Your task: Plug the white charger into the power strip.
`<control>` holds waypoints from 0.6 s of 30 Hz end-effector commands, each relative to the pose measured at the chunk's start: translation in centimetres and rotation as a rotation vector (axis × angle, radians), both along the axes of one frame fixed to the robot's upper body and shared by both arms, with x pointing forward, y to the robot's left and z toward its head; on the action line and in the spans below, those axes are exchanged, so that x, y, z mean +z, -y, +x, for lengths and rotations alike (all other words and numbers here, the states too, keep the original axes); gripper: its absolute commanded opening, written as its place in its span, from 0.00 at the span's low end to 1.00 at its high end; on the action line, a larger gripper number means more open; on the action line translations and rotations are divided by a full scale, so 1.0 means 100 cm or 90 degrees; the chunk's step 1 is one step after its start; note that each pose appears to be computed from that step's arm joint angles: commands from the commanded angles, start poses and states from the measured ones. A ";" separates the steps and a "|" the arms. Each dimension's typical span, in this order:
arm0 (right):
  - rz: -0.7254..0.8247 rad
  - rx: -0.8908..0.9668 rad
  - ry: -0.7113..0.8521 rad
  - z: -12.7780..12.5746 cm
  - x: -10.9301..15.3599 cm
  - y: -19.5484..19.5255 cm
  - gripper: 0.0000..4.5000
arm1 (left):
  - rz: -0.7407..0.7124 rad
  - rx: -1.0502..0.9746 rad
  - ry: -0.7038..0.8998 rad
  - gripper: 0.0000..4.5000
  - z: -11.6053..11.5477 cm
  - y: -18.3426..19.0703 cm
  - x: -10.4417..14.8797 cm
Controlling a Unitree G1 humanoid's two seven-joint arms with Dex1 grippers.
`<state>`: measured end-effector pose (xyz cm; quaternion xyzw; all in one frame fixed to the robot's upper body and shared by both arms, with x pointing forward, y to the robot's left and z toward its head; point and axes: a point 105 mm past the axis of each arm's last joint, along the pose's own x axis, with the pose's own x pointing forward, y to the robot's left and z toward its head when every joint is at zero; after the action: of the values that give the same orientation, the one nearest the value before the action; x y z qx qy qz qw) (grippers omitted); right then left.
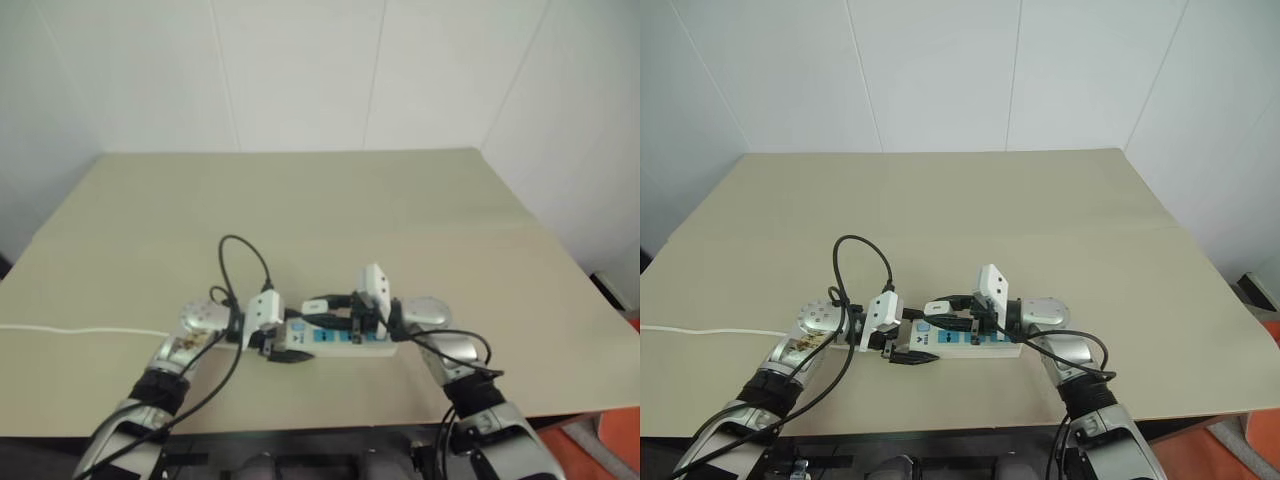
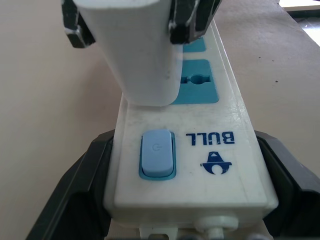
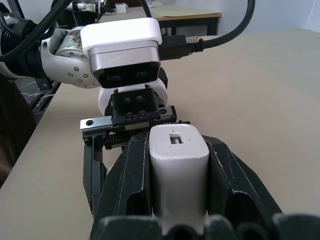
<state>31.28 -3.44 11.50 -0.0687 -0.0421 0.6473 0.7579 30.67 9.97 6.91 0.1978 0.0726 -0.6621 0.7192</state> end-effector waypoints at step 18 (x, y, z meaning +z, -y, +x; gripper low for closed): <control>-0.109 -0.080 -0.045 0.012 -0.038 0.053 0.25 | 0.054 0.041 -0.020 0.74 -0.001 -0.026 -0.011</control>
<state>31.30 -4.33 10.88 -0.0853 -0.0386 0.6513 0.7530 30.60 9.83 6.90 0.1981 0.0713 -0.6599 0.7212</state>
